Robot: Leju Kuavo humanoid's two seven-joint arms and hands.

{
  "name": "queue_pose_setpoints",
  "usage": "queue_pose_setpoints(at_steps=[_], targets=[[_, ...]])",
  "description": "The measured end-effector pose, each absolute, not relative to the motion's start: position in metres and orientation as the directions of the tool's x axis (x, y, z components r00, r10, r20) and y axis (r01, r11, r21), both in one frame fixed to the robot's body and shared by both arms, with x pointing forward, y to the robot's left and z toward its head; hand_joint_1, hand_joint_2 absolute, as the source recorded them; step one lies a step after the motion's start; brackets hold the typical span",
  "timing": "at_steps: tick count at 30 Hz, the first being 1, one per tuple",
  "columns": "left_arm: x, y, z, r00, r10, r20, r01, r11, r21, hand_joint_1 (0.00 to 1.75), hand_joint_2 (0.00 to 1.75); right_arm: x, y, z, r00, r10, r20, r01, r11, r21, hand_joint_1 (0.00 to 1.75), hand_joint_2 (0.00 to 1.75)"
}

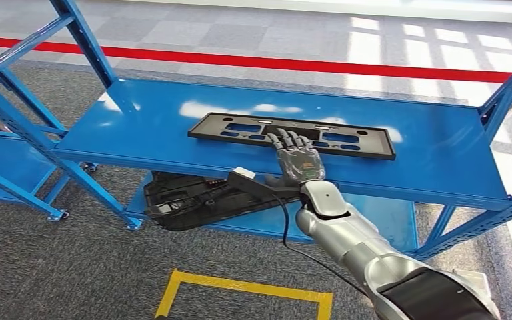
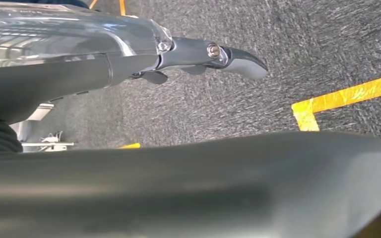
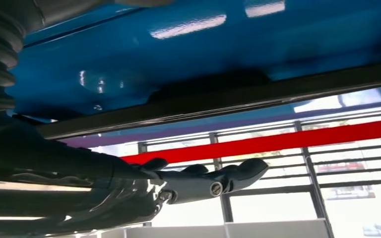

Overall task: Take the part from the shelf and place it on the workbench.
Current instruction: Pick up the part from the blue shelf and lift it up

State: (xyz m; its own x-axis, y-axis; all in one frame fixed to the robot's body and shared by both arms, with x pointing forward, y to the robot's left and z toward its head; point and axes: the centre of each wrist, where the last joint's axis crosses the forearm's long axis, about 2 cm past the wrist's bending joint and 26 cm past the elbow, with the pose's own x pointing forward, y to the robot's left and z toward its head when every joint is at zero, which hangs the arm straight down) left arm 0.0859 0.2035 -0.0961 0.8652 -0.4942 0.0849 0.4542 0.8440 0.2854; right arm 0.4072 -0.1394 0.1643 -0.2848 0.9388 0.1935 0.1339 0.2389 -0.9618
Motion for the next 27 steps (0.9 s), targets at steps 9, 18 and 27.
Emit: queue_pose_setpoints(at_steps=[9,18,27], targets=[[0.087,0.204,-0.096,0.866,-0.492,0.092,0.453,0.849,0.272,0.00,0.00,0.405,-0.141,0.157,-0.278,0.943,0.185,0.110,0.222,-0.969,0.00,1.75],[0.089,0.207,-0.096,0.866,-0.490,0.096,0.451,0.850,0.272,0.00,0.00,0.403,-0.137,0.154,-0.284,0.940,0.187,0.098,0.222,-0.970,0.00,1.75],[0.085,0.207,-0.097,0.868,-0.489,0.082,0.454,0.851,0.263,0.00,0.00,0.400,-0.132,0.152,-0.298,0.935,0.194,0.091,0.230,-0.969,0.00,1.75]])
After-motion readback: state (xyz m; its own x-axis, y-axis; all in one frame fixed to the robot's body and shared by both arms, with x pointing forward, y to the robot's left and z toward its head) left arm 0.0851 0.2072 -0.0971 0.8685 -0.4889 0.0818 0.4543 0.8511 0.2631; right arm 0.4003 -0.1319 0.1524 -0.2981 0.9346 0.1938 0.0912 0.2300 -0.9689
